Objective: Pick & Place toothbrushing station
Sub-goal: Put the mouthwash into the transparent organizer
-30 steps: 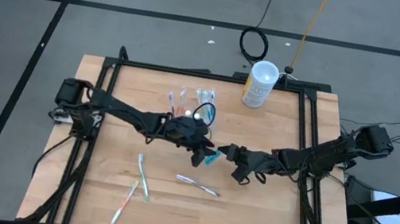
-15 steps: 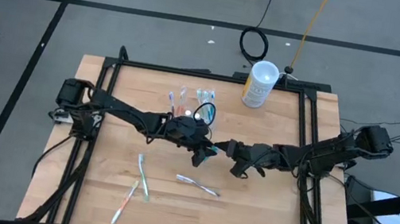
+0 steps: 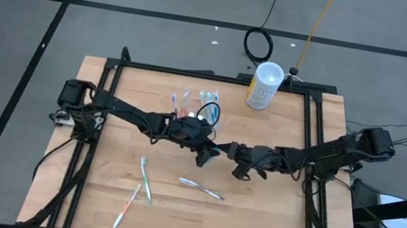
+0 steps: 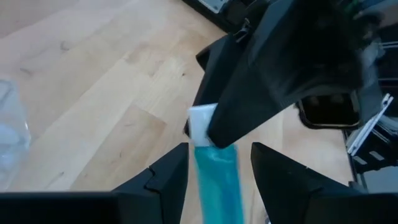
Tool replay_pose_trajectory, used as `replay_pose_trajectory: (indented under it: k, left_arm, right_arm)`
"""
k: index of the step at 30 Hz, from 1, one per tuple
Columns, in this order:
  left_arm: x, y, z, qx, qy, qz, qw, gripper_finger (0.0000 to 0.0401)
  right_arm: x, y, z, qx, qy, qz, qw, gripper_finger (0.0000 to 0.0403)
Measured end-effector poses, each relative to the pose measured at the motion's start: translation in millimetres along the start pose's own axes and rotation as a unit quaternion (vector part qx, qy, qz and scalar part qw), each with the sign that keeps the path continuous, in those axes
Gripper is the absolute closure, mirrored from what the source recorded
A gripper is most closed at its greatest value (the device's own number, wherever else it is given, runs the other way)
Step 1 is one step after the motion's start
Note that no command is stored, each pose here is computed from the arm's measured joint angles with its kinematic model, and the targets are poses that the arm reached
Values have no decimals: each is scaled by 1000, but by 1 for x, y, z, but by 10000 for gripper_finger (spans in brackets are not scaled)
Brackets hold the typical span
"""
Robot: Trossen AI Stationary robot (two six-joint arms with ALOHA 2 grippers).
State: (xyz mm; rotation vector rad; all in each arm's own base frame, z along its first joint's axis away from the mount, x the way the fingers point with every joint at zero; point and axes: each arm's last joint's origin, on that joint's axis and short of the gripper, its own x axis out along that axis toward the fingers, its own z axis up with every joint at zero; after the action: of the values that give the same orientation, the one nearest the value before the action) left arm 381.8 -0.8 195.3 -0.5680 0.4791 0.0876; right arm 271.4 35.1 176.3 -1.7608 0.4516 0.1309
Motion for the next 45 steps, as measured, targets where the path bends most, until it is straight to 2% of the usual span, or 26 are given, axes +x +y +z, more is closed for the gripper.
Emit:
replay_pose_trajectory:
  k: [10, 16, 21, 25, 28, 32, 34, 40, 45]
  left_arm:
    - [0, 3, -1, 8, 6, 11, 1000, 315]
    - [-1, 8, 2, 0, 11, 12, 1000, 318]
    - [-1, 9, 2, 1, 11, 13, 1000, 314]
    - [-1, 9, 2, 3, 11, 13, 1000, 314]
    - [-1, 10, 3, 11, 11, 14, 1000, 314]
    - [-5, 10, 3, 13, 21, 19, 1000, 314]
    - [-10, 10, 6, 15, 25, 24, 999, 313]
    - [-30, 13, 18, 23, 16, 71, 997, 313]
    - [-55, 9, 35, 50, -37, 131, 989, 313]
  right_arm:
    - [5, 5, -2, 2, 6, 6, 1000, 296]
    - [6, 4, -2, 8, 9, 3, 1000, 300]
    - [6, 4, -2, 41, 9, 0, 999, 273]
    - [6, 4, -3, 44, 18, -2, 999, 251]
    - [5, 3, -5, 75, 59, -2, 995, 238]
    - [2, 4, -5, 135, 145, -6, 980, 229]
    - [-1, 8, -4, 146, 171, -5, 974, 228]
    - [-8, 21, -4, 143, 217, 2, 966, 231]
    - [-9, 21, -12, 201, 272, -33, 940, 229]
